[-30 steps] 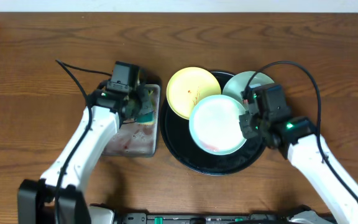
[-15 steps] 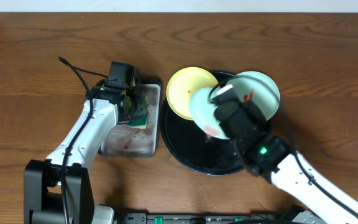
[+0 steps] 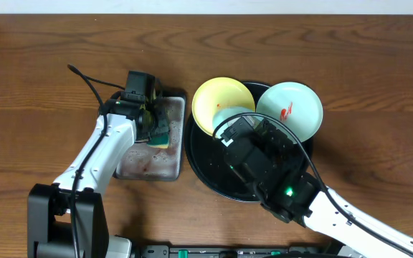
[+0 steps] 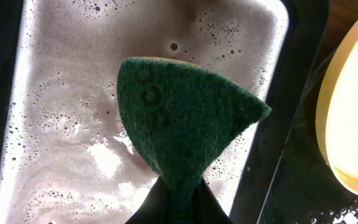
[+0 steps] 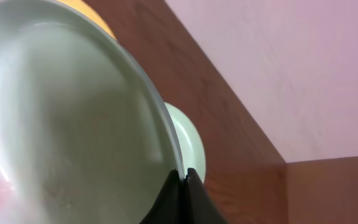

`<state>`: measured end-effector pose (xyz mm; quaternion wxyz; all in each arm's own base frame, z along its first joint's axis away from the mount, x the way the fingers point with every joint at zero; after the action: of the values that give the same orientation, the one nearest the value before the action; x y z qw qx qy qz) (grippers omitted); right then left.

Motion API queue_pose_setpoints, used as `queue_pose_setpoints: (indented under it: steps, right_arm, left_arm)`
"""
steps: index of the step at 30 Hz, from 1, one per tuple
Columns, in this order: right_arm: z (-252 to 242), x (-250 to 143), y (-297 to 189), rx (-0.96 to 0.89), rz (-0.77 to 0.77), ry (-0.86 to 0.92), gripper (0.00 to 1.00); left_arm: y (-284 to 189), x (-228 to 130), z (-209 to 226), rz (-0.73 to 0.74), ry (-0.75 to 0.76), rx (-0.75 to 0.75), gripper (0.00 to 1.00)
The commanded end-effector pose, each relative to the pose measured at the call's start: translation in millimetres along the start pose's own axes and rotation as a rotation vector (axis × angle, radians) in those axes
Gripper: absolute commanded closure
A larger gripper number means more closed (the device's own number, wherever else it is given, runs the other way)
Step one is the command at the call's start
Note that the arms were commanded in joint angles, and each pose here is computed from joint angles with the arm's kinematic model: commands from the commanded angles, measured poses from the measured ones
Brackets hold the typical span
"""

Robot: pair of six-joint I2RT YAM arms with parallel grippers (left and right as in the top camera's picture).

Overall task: Clean dirty plates on tray and stack at the side
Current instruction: 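Lift the cleaned plate with the right gripper and set it right of tray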

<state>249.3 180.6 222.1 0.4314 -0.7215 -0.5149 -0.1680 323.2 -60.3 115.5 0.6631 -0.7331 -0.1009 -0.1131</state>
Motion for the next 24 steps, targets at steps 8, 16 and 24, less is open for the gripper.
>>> queue_pose_setpoints:
  steps: [8, 16, 24]
  right_arm:
    - [-13.6, 13.8, -7.5, -0.074, -0.048, 0.051, 0.99]
    - [-20.1, 16.7, -3.2, -0.09, -0.058, 0.161, 0.99]
    - [-61.1, -32.5, 50.8, -0.024, 0.186, 0.726, 0.99]
  left_arm:
    - [1.5, -2.6, 3.7, 0.006, 0.004, 0.015, 0.93]
    - [1.5, -2.5, 3.7, 0.006, 0.004, 0.014, 0.93]
    - [1.5, -2.7, 3.7, 0.006, 0.004, 0.014, 0.93]
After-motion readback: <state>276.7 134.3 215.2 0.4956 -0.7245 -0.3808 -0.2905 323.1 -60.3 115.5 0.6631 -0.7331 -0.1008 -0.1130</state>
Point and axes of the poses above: each gripper's point midway between its finger pads, its own y axis out along the fingers, its own z axis along the line the jaws close on, x = y × z, the point moved 5 cm from there along -y, back along the fingers, and after that the axes turned 13 degrees about y, right-handed, at the moved point
